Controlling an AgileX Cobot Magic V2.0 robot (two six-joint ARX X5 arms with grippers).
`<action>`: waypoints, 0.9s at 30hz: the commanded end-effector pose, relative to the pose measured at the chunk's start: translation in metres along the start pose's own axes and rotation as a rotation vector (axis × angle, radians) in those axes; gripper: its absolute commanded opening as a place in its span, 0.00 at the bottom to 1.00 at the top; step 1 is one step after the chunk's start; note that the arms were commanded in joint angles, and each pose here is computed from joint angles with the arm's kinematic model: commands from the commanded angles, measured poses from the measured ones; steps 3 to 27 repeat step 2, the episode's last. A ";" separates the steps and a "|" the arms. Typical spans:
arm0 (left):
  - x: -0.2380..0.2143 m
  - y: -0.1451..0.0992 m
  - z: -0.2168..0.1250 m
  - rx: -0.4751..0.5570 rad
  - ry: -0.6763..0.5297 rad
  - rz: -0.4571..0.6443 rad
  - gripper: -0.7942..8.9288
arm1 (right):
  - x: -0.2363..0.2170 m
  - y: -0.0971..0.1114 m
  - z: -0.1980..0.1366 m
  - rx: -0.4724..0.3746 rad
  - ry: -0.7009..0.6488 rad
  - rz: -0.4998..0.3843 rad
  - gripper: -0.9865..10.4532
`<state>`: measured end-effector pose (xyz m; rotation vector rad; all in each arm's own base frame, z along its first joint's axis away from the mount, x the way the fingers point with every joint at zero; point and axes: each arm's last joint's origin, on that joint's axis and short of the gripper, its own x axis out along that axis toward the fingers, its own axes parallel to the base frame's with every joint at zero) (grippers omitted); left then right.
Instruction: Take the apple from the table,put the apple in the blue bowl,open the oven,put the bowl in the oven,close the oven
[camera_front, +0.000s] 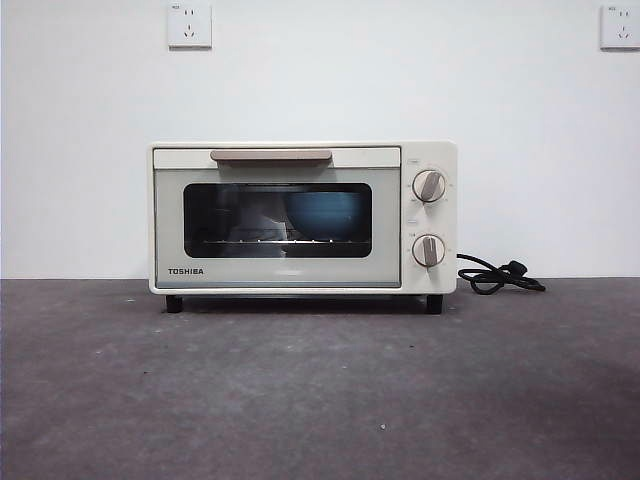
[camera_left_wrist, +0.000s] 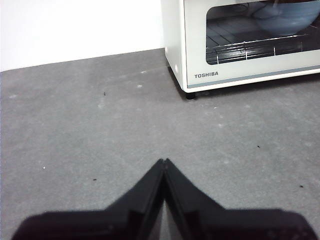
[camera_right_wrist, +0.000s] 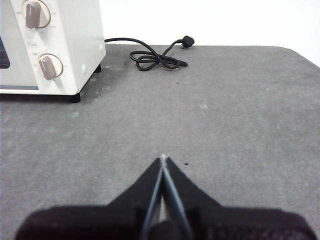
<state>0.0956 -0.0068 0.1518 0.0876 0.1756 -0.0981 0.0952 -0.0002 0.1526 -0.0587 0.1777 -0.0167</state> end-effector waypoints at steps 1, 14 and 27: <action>0.001 0.000 -0.002 -0.006 -0.002 -0.002 0.08 | 0.001 0.000 -0.003 0.012 0.003 -0.004 0.09; 0.001 0.000 -0.002 -0.006 -0.002 -0.002 0.08 | 0.001 0.000 -0.003 0.012 0.003 -0.004 0.09; 0.001 0.000 -0.002 -0.006 -0.002 -0.002 0.08 | 0.001 0.000 -0.003 0.012 0.003 -0.004 0.09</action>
